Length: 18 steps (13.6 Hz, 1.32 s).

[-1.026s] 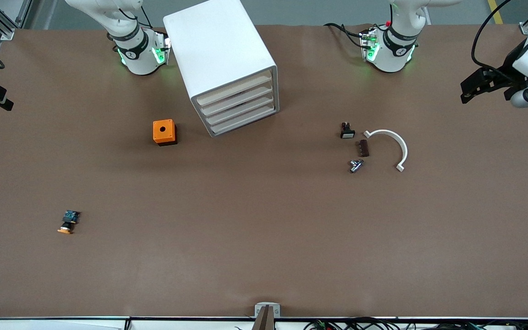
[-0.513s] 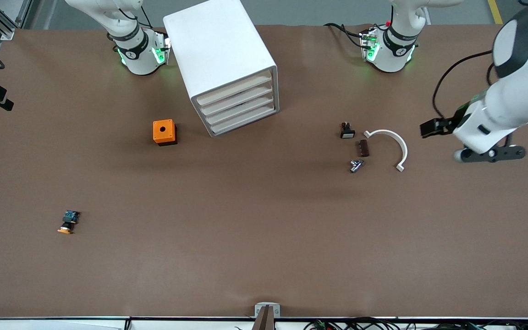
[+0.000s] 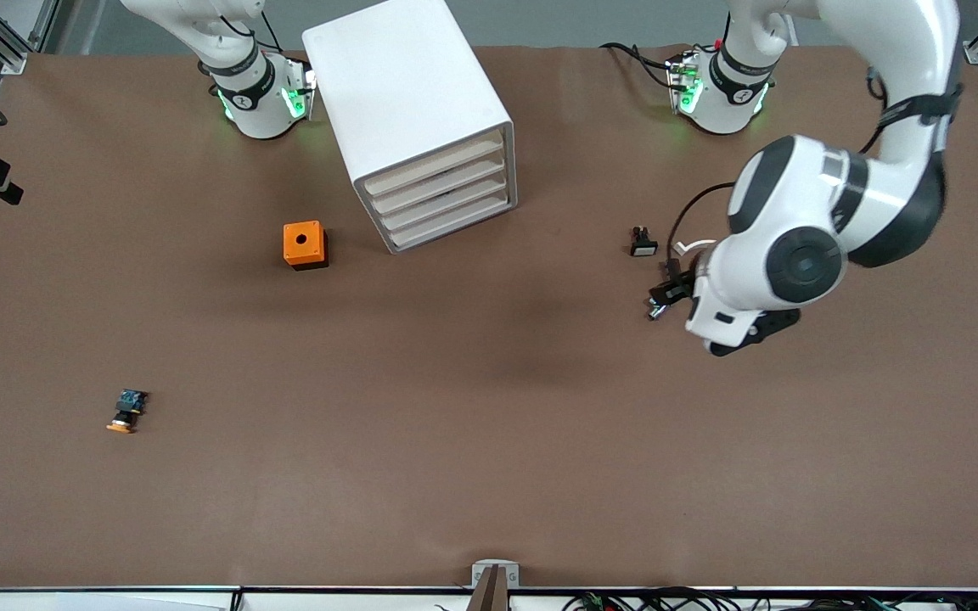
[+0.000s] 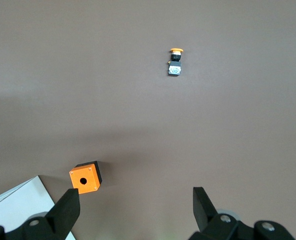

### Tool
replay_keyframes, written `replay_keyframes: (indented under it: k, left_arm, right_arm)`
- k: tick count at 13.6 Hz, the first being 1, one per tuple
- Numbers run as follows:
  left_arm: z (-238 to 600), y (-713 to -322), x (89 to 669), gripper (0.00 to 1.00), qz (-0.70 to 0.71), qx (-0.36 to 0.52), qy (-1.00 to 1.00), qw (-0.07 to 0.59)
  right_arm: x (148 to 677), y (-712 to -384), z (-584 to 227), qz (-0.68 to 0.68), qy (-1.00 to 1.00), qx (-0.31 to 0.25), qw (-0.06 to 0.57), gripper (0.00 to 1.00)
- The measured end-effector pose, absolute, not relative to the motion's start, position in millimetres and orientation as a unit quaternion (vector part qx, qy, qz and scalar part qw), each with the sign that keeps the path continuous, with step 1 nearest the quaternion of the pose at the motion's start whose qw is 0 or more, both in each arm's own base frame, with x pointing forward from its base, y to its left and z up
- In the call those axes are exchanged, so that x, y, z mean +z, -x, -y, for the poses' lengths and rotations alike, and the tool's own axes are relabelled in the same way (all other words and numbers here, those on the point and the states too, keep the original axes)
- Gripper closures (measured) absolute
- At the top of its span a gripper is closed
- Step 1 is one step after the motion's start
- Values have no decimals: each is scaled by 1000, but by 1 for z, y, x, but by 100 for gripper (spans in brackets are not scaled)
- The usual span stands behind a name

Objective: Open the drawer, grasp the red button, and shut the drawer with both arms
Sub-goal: 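Reach the left gripper toward the white cabinet's drawer handle, then grasp the drawer handle with the left gripper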

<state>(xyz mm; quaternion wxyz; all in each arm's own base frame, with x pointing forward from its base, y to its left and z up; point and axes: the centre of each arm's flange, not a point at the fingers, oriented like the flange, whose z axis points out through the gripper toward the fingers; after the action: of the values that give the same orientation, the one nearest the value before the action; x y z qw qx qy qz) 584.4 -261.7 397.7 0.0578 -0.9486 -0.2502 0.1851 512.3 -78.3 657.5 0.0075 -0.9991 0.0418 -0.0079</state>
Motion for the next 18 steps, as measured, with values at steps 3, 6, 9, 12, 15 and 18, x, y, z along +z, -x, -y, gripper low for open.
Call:
replay_keyframes:
  k: [3, 6, 9, 12, 15, 18]
  left_arm:
    - [312, -572, 359, 0, 347, 215, 909, 83]
    - [370, -541, 328, 0, 468, 254, 838, 117]
    - [402, -523, 307, 0, 571, 315, 746, 137]
    - [425, -516, 282, 0, 642, 393, 642, 150]
    - [436, -517, 270, 3, 689, 470, 525, 167]
    - [445, -514, 263, 13, 723, 485, 446, 207]
  right_arm:
    - [655, -512, 92, -55, 998, -4, 8, 0]
    - [618, -534, 94, -55, 998, 26, 8, 0]
    - [587, -553, 98, -57, 997, 45, 7, 0]
    - [558, -566, 105, -61, 996, 67, 2, 0]
    - [533, -577, 114, -67, 994, 84, 1, 0]
    - [531, -581, 107, -83, 993, 85, 0, 0]
